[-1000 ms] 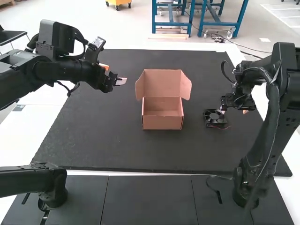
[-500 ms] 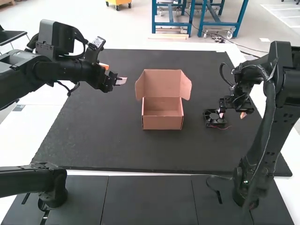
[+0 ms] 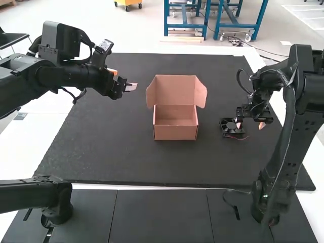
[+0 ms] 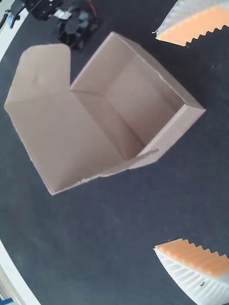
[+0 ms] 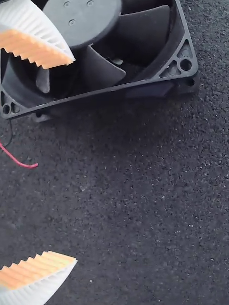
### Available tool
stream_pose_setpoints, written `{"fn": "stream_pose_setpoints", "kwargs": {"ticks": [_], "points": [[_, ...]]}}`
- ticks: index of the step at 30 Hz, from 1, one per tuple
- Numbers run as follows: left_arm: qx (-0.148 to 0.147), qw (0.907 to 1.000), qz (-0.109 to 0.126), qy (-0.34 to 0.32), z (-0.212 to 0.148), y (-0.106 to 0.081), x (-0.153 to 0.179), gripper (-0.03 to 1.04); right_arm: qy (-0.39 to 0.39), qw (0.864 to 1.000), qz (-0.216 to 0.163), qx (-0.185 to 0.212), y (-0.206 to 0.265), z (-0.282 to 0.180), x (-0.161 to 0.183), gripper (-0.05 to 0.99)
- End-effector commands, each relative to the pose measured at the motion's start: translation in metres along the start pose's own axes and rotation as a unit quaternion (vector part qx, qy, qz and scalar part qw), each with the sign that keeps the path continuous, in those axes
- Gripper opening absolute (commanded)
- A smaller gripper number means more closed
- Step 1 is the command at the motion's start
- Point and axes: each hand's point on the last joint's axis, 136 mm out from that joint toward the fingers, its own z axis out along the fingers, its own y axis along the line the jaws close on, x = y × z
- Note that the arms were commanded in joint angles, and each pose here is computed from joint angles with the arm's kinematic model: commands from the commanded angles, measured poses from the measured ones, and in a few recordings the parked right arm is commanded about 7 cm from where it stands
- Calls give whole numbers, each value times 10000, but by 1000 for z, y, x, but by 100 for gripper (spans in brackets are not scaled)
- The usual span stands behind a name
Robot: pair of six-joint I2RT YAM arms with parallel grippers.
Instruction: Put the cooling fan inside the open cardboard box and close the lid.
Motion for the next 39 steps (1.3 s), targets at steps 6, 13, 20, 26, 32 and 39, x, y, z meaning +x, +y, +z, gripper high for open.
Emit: {"fn": "stream_pose_setpoints", "kwargs": {"ticks": [6, 13, 20, 26, 32, 39], "points": [[-67, 9995, 11, -315, -14, -1, -18, 96, -68, 9999, 89, 104, -2, 0, -12, 89], [-56, 9994, 6, -330, -15, -2, -20, 96, 14, 9998, 99, 153, -5, 5, -9, 89], [-69, 9993, 11, -359, -17, -1, -23, 96, 280, 9996, 73, 24, 1, 16, 2, 69], [-88, 9992, 12, -387, -18, 0, -25, 96, 472, 9986, 41, -248, 13, 21, 10, 55], [-91, 9992, 16, -401, -19, 0, -26, 96, 516, 9965, 129, -639, 28, 19, 11, 7], [-100, 9992, -17, -378, -17, 1, -23, 96, 644, 9948, 183, -766, 34, 15, 16, -2]]}}
